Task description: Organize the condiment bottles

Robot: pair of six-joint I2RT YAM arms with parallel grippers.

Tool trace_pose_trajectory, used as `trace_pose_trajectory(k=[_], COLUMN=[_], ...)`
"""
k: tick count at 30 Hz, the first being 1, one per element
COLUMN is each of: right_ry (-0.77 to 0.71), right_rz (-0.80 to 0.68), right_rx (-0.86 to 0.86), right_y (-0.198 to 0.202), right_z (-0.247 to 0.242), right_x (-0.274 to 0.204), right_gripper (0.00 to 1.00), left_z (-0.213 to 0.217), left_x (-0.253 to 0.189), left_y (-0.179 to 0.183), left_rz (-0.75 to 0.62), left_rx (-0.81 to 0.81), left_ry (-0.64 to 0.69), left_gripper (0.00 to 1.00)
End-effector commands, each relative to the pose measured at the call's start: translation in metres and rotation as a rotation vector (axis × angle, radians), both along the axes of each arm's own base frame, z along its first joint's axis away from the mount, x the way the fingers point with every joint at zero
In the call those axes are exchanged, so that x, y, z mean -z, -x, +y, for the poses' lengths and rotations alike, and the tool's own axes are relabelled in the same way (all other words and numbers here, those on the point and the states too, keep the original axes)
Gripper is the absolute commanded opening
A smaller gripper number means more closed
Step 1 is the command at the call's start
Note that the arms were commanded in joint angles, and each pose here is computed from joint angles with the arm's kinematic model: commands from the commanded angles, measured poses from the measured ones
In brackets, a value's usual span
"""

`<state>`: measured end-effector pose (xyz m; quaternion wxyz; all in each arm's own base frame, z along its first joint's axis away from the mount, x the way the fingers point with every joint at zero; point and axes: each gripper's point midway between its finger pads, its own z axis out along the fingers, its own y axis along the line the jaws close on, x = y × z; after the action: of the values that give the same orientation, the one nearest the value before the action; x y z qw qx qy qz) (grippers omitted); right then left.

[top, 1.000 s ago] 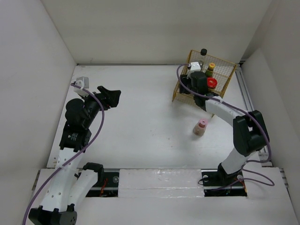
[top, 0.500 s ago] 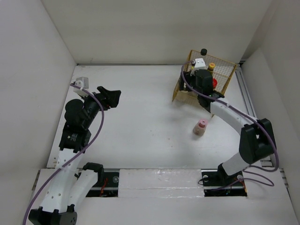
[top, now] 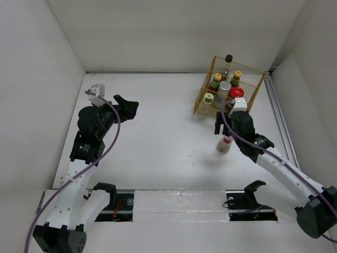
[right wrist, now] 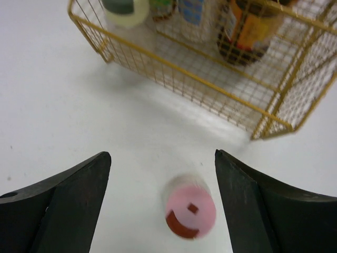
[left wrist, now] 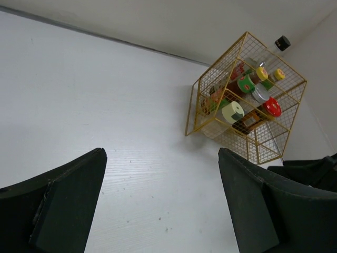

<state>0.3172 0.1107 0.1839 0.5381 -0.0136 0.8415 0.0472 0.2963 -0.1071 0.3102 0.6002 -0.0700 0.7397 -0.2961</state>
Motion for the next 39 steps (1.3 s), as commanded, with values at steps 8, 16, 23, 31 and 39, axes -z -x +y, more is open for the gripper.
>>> trace_pose_trajectory(k=[8, 16, 23, 31, 39], right_ry=[0.000, 0.055, 0.067, 0.051, 0.054], right_rz=[0.180, 0.267, 0.105, -0.219, -0.193], right_rx=[0.062, 0.078, 0.092, 0.123, 0.119], right_y=[0.048, 0.027, 0.016, -0.016, -0.053], right_z=[-0.021, -0.024, -0.030, -0.048, -0.059], right_x=[0.043, 0.067, 0.005, -0.127, -0.119], right_gripper=[0.83, 0.71, 0.40, 0.39, 0.39], left_z=[-0.013, -0.013, -0.016, -0.020, -0.036], left_x=[-0.009, -0.005, 0.003, 0.014, 0.030], left_y=[-0.004, -0.004, -0.011, -0.023, -0.027], left_rz=[-0.023, -0.006, 0.028, 0.061, 0.107], left_rx=[0.065, 0.054, 0.064, 0.073, 0.159], left_ry=[-0.008, -0.013, -0.018, -0.022, -0.005], left_gripper=[0.84, 0.84, 0.84, 0.84, 0.84])
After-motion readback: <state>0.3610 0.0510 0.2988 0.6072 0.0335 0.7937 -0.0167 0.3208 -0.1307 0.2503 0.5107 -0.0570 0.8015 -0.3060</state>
